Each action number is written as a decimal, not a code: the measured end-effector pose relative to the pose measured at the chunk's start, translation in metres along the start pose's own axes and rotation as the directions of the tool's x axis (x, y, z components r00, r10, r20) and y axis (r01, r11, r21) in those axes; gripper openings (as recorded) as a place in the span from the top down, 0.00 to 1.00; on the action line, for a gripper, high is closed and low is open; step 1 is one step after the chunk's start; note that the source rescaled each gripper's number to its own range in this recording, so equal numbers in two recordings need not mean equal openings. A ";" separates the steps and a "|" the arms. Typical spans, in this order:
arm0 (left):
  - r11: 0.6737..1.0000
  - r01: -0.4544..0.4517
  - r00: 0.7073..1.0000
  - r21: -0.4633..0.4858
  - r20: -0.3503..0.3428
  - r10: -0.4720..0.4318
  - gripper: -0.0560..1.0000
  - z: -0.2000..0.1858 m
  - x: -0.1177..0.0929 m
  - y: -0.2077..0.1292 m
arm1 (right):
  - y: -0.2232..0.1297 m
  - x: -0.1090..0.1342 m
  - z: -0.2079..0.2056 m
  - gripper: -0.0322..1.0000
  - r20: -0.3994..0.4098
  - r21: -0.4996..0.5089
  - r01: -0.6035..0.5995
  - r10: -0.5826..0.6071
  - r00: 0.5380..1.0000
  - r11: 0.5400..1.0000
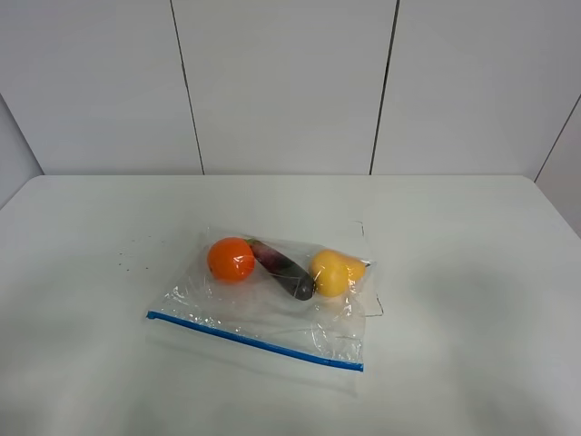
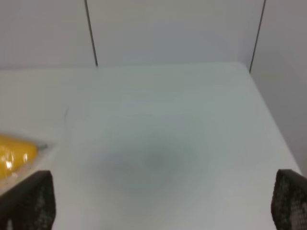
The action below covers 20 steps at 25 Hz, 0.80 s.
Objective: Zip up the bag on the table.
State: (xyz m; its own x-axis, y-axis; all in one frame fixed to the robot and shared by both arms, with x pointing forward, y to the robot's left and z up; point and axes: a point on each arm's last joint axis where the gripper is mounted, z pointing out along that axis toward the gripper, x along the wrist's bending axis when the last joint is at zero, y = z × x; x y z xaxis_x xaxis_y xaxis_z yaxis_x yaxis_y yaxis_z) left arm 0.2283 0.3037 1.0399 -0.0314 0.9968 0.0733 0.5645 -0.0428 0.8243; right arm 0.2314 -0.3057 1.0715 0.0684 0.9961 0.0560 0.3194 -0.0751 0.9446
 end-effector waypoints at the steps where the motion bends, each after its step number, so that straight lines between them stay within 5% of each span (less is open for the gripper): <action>1: 1.000 0.000 1.000 0.000 0.000 0.000 0.00 0.000 0.000 0.000 | -0.003 0.000 0.003 0.00 0.002 0.016 0.007 -0.007 1.000 1.000; 8: 1.000 0.000 1.000 0.000 0.000 0.000 0.00 0.000 0.000 0.000 | -0.016 0.000 0.009 0.00 0.001 0.105 0.017 -0.018 1.000 0.994; 20: 1.000 0.000 1.000 0.000 0.000 0.000 0.00 0.000 0.000 0.000 | -0.016 0.001 0.010 0.00 -0.005 0.110 0.014 -0.013 1.000 0.994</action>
State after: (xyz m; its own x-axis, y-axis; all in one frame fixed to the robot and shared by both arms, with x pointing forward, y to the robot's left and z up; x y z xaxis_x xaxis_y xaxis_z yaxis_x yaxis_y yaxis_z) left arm 0.2283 0.3037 1.0399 -0.0314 0.9968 0.0733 0.5645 -0.0428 0.8243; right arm 0.2353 -0.3044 1.0528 0.0596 0.9972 0.0448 0.4223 -0.0659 0.9041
